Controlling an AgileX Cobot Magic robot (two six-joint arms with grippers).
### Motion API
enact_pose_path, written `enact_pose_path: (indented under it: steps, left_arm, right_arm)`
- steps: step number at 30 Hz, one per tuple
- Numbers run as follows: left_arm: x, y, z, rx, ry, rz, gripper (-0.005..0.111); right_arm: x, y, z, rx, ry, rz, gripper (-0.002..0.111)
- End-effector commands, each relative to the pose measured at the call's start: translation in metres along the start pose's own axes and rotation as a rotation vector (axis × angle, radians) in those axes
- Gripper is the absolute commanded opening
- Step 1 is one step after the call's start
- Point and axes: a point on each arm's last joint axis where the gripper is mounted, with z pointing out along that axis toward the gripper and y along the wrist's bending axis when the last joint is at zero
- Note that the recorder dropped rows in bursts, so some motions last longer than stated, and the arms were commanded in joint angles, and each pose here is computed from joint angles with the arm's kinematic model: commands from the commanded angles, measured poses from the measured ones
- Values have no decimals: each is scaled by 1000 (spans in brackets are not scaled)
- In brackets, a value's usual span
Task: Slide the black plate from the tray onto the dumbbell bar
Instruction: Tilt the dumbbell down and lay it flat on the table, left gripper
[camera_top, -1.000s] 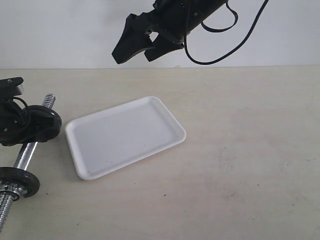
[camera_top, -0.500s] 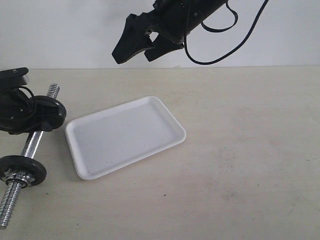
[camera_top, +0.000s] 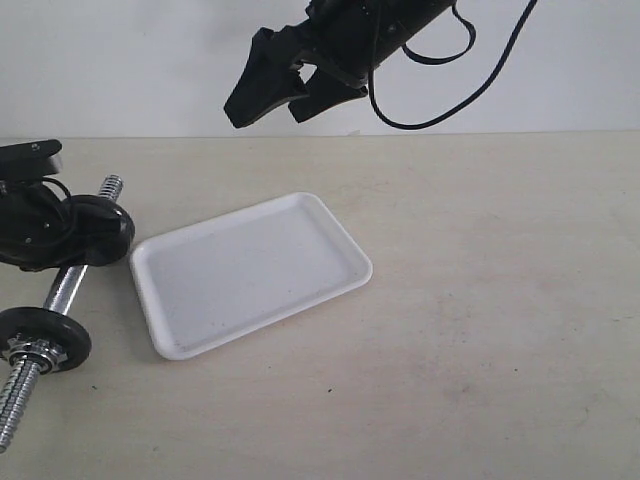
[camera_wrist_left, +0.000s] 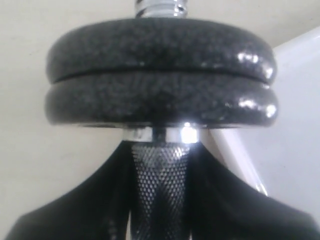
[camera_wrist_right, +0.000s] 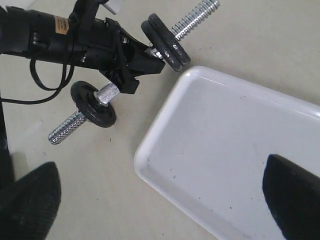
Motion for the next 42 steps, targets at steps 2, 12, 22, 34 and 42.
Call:
enact_pose_path:
  steps: [2,12,22,34,42]
  left_arm:
    - [-52,13,-17,-164,-494,-9,4]
    - [-50,13,-14,-165,-485,-6,4]
    - [-50,12,-14,-161,-481,34,4]
    - [-49,11,-13,-154,-464,31,25]
    - [-48,11,-13,-146,-457,4,60]
  right_arm:
    - [-3,4,-9,4,-13,-18,105]
    - [-3,4,-9,4,-13,-26,105]
    - [-3,4,-9,4,-13,-30,105]
    - [-3,4,-9,4,-13,-30,105]
    - [-3,4,-9,4,-13,-30,105]
